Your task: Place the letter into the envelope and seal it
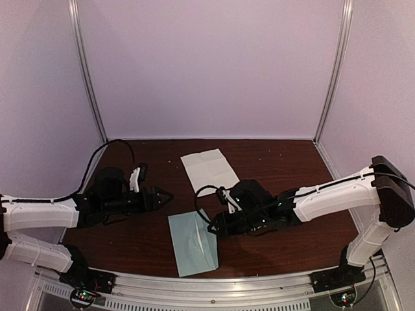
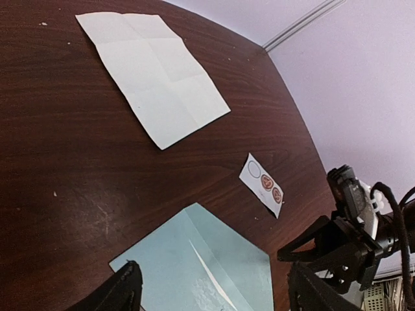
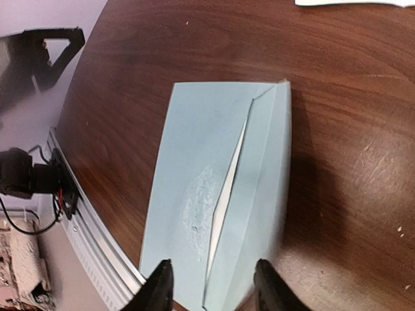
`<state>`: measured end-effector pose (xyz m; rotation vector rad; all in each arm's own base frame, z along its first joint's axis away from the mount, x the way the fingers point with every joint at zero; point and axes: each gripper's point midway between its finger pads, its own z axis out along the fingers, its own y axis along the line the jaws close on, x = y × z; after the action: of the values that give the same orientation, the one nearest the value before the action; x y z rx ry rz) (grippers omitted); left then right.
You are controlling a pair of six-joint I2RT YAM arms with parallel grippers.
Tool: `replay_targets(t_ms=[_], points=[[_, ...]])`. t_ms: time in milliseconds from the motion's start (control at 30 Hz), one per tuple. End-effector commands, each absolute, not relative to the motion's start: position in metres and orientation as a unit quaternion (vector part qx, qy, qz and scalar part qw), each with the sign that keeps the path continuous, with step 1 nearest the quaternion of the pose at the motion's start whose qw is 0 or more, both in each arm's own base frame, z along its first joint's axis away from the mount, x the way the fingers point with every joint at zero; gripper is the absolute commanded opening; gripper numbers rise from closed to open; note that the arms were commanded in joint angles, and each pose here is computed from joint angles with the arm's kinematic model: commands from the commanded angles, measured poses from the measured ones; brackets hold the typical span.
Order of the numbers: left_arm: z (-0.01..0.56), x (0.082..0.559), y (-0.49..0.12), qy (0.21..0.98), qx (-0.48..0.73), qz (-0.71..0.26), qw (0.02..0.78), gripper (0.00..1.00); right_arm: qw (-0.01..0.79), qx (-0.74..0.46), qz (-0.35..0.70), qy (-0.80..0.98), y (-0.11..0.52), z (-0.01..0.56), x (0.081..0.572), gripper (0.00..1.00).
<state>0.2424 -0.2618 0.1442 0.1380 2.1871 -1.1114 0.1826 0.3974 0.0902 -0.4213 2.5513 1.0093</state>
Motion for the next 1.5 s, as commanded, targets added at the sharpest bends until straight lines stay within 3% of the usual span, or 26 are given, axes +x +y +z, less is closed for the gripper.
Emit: replay_targets(t_ms=[0,133,367,600,833,1033,1167,1467], points=[[0.155,0.262,-0.247,0.845,0.072,-0.395,0.354,0.80,0.212,-0.132,0.347,0.904,0.390,0.107,0.201,0.55],[0.177,0.289,-0.247,0.839,0.096,-0.398,0.359,0.80,0.260,-0.119,0.331,0.899,0.370,0.131,0.222,0.76],[0.175,0.341,-0.281,0.842,0.143,-0.404,0.327,0.74,0.314,-0.085,0.306,0.895,0.320,0.146,0.285,0.83],[0.133,0.382,-0.312,0.854,0.154,-0.404,0.288,0.65,0.337,-0.031,0.299,0.893,0.275,0.133,0.354,0.83],[0.107,0.399,-0.345,0.854,0.179,-0.408,0.268,0.61,0.331,-0.019,0.314,0.890,0.272,0.116,0.394,0.78],[0.085,0.407,-0.363,0.856,0.193,-0.408,0.253,0.55,0.317,-0.004,0.335,0.887,0.278,0.098,0.414,0.74],[0.068,0.409,-0.373,0.855,0.202,-0.415,0.236,0.43,0.305,0.004,0.354,0.884,0.286,0.086,0.422,0.66],[0.046,0.412,-0.380,0.861,0.206,-0.413,0.216,0.36,0.289,0.030,0.370,0.883,0.293,0.064,0.436,0.61]])
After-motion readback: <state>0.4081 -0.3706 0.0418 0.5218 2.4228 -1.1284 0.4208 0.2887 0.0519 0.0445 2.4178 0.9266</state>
